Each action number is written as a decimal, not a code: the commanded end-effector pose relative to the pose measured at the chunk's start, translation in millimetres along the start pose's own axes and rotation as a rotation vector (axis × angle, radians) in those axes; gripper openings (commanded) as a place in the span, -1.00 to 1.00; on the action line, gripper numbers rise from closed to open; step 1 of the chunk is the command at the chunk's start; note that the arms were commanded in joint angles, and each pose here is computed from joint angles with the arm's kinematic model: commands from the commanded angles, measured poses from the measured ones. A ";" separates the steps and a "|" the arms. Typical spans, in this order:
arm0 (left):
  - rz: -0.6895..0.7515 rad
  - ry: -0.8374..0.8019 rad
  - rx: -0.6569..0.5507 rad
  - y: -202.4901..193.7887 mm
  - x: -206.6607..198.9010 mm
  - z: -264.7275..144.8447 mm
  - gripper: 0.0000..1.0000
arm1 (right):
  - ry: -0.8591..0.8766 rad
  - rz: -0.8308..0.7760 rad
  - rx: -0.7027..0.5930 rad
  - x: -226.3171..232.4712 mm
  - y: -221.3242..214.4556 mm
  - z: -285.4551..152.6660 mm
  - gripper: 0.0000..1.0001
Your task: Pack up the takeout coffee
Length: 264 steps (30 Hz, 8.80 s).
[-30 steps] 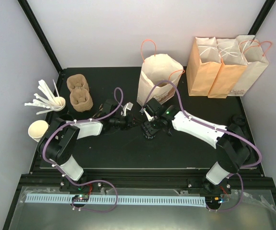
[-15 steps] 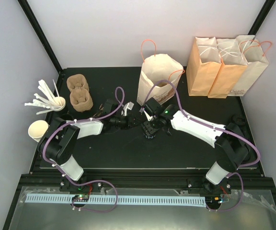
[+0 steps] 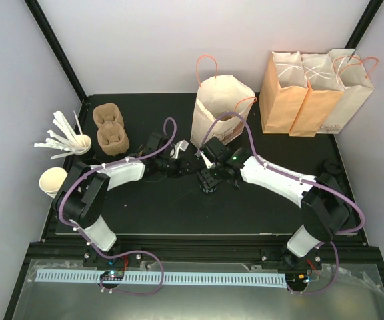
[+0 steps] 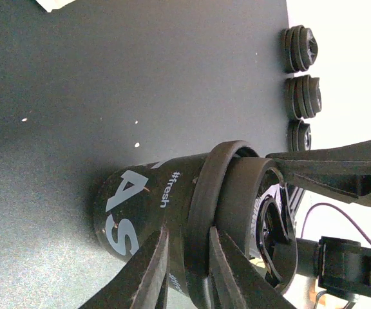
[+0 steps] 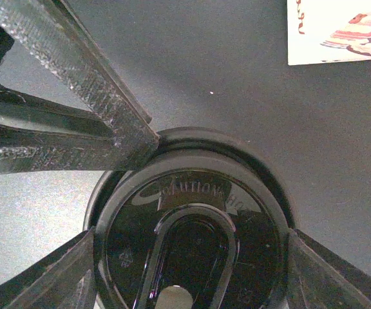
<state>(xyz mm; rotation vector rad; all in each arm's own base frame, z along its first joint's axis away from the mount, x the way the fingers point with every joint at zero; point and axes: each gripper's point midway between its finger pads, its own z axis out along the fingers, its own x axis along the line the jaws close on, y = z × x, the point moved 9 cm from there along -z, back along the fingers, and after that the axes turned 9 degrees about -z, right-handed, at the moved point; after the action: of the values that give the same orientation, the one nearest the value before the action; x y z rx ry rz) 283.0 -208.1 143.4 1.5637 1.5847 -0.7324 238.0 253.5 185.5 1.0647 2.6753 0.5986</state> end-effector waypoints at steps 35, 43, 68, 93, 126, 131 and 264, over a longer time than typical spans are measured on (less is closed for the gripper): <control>-0.088 0.226 0.062 -37.4 19.3 10.3 -0.37 | -0.053 -0.009 0.275 27.9 -45.8 11.8 0.20; 0.047 0.152 -0.136 -23.8 -43.4 -40.2 0.05 | -0.027 0.006 0.137 24.0 -26.7 -15.9 0.20; 0.263 0.140 -0.449 -76.6 -63.3 -136.2 0.36 | 0.587 0.363 -0.060 -4.2 7.1 -102.8 0.18; 0.223 0.024 -0.336 -75.5 -62.1 -117.1 0.36 | -0.763 1.057 0.122 -112.6 11.1 -85.0 0.02; 0.275 0.175 -0.376 -78.6 -63.5 -135.2 0.36 | -0.288 0.503 -0.010 -137.4 -19.6 -16.3 0.72; 0.274 0.170 -0.371 -77.3 -63.9 -133.7 0.37 | -0.297 0.486 -0.031 -138.1 -15.1 -28.9 0.88; 0.308 -0.008 -0.824 -88.2 -97.8 -278.6 -0.97 | -0.175 0.317 -0.593 -32.9 -53.4 -133.5 0.97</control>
<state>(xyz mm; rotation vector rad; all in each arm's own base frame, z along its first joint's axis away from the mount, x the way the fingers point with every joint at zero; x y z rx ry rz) 160.6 -11.7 374.7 1.0203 1.4838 0.2001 183.7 177.6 266.3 1.2021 2.2325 1.2391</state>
